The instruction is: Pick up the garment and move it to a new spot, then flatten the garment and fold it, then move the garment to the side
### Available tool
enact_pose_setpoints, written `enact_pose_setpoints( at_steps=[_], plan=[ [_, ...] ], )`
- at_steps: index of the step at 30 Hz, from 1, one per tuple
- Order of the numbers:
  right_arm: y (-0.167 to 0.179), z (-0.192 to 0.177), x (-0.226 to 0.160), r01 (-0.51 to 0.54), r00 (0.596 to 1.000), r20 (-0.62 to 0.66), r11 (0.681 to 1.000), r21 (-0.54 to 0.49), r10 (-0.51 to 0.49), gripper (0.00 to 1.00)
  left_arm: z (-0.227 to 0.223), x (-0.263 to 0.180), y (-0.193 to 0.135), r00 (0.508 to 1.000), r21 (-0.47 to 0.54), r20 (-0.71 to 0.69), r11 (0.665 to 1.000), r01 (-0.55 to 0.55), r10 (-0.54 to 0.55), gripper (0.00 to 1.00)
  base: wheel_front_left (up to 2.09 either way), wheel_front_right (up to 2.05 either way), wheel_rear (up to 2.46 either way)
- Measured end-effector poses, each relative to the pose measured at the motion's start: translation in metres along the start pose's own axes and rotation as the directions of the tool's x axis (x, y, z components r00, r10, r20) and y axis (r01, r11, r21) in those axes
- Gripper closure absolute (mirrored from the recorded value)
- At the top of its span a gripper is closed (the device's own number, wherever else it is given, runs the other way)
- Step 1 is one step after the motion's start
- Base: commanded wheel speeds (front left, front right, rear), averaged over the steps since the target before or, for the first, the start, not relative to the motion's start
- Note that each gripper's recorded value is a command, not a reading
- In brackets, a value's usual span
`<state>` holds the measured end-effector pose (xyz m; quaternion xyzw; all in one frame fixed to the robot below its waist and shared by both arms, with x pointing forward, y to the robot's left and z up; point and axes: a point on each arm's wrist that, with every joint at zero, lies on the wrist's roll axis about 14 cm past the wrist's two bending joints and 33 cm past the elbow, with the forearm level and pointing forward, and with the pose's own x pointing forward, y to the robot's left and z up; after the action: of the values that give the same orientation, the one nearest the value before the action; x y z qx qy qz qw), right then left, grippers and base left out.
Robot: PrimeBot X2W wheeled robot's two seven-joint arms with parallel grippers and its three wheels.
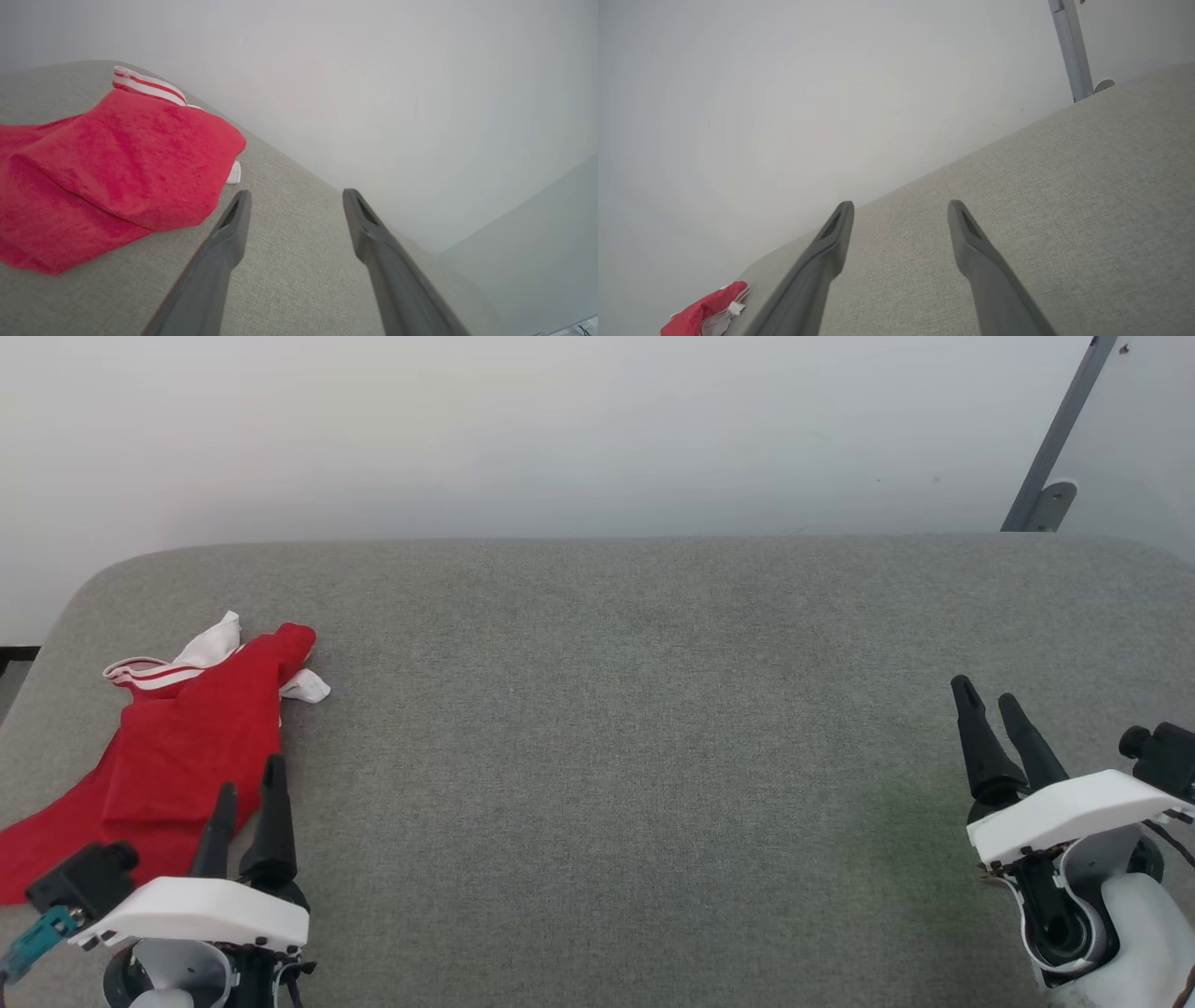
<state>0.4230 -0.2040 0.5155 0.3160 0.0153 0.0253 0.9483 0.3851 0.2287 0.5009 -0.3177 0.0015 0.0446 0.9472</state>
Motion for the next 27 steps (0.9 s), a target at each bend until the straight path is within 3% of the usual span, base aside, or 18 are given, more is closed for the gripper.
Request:
enact_pose_setpoints(
  at_steps=[13,27],
  plan=[
    [0.001,0.004,0.004,-0.016,1.0,0.007,0.98,-0.199,0.017,0.0,0.006,0.0,-0.002,1.0,0.193,0.017,0.981,0.017,-0.02,0.0,0.0,0.0,0.0],
    [0.009,0.015,0.01,-0.04,0.998,0.027,0.927,-0.373,0.054,0.0,0.011,-0.002,-0.004,0.998,0.342,0.038,0.939,0.037,-0.053,0.0,0.0,0.0,0.0]
  ],
)
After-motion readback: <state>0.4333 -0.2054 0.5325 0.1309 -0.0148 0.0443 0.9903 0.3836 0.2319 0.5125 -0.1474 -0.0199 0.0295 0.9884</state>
